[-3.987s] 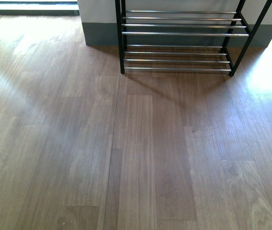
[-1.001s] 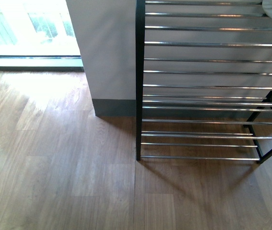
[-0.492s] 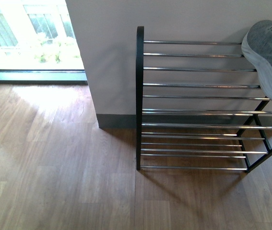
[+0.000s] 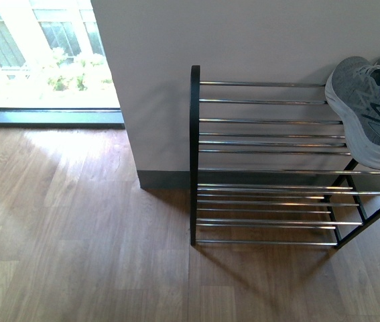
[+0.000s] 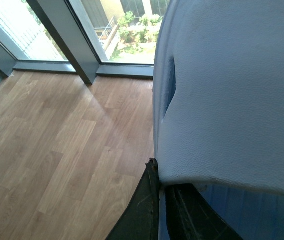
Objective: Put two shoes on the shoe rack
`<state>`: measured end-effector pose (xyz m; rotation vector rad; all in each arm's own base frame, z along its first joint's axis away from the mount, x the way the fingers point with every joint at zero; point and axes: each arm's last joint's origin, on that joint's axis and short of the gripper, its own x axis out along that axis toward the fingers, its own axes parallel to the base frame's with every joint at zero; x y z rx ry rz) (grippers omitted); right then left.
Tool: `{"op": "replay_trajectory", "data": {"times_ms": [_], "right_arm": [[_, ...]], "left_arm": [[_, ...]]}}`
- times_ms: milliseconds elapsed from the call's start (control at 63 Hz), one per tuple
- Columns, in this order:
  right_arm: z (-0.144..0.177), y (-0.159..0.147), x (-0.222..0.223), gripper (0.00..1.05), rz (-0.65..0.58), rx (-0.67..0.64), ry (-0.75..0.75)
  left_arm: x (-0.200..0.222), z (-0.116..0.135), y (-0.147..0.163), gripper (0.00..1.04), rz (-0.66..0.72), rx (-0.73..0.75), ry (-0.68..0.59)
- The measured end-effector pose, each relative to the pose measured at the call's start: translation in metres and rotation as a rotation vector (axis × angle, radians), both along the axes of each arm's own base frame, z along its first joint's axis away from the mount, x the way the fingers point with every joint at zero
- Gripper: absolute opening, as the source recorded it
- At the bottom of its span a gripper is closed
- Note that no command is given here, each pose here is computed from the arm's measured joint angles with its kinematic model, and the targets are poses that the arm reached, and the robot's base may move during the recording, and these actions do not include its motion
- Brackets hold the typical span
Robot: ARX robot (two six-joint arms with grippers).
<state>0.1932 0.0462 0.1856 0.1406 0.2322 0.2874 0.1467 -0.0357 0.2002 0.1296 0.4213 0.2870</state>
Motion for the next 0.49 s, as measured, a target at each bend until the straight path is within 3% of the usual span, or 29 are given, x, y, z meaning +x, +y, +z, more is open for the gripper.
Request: {"op": "replay_trajectory", "data": {"times_ms": [222,492], "right_arm": [[-0.025,0.039,0.065,0.01,-0.034,-0.066,0.199],[-0.083,0.063,0.149,0.01,-0.220,-0.218,0.379]], "left_arm": [[0.000,0.000,0.000,0.02,0.000,0.000,0.000],[0.000,0.000,0.000,0.02,0.000,0.000,0.000]]}}
